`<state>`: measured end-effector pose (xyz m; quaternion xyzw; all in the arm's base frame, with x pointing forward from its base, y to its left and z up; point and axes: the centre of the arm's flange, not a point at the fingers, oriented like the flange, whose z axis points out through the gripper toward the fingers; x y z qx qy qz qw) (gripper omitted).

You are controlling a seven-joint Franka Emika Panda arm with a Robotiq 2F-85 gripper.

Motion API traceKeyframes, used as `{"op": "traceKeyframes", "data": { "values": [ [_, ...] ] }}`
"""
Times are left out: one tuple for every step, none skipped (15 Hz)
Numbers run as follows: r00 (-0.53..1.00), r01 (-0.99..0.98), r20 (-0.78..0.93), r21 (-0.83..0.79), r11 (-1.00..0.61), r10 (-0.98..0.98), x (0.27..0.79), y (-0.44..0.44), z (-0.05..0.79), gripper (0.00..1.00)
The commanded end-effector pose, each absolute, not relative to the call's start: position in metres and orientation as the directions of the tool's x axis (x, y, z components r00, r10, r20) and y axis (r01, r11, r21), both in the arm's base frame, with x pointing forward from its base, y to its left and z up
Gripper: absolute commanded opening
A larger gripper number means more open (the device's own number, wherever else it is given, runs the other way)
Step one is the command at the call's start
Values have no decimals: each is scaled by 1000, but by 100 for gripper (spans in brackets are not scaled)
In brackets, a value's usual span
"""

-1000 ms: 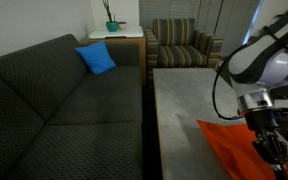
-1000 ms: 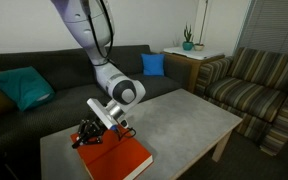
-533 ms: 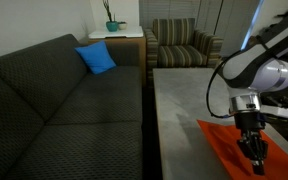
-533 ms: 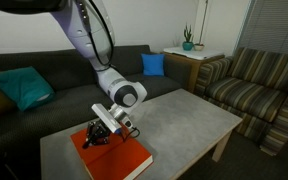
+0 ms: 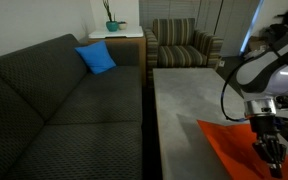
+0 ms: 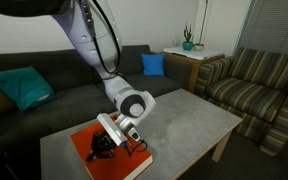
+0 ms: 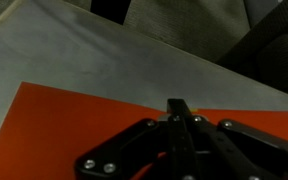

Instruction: Open the first cover of the book

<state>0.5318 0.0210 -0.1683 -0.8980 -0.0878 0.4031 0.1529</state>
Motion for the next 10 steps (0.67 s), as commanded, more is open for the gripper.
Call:
{"op": "traceKeyframes", "data": {
  "values": [
    [653,-29,-713,-360,-932,255,515,-8,-184,0],
    [650,-31,-714,-368,-929,261,509,-15,-188,0],
    [644,-35,-719,-370,-928,262,501,-21,-192,0],
    [642,-41,-719,-379,-924,266,493,-26,-196,0],
    [647,-50,-713,-392,-918,269,487,-31,-200,0],
    [659,-49,-701,-402,-914,272,483,-34,-203,0],
    [698,-64,-670,-412,-909,255,482,-35,-207,0],
    [719,-78,-651,-425,-902,244,483,-35,-209,0],
    [754,-86,-622,-411,-907,211,485,-34,-214,0],
    [790,-111,-589,-415,-903,173,487,-32,-218,0]
  ]
}}
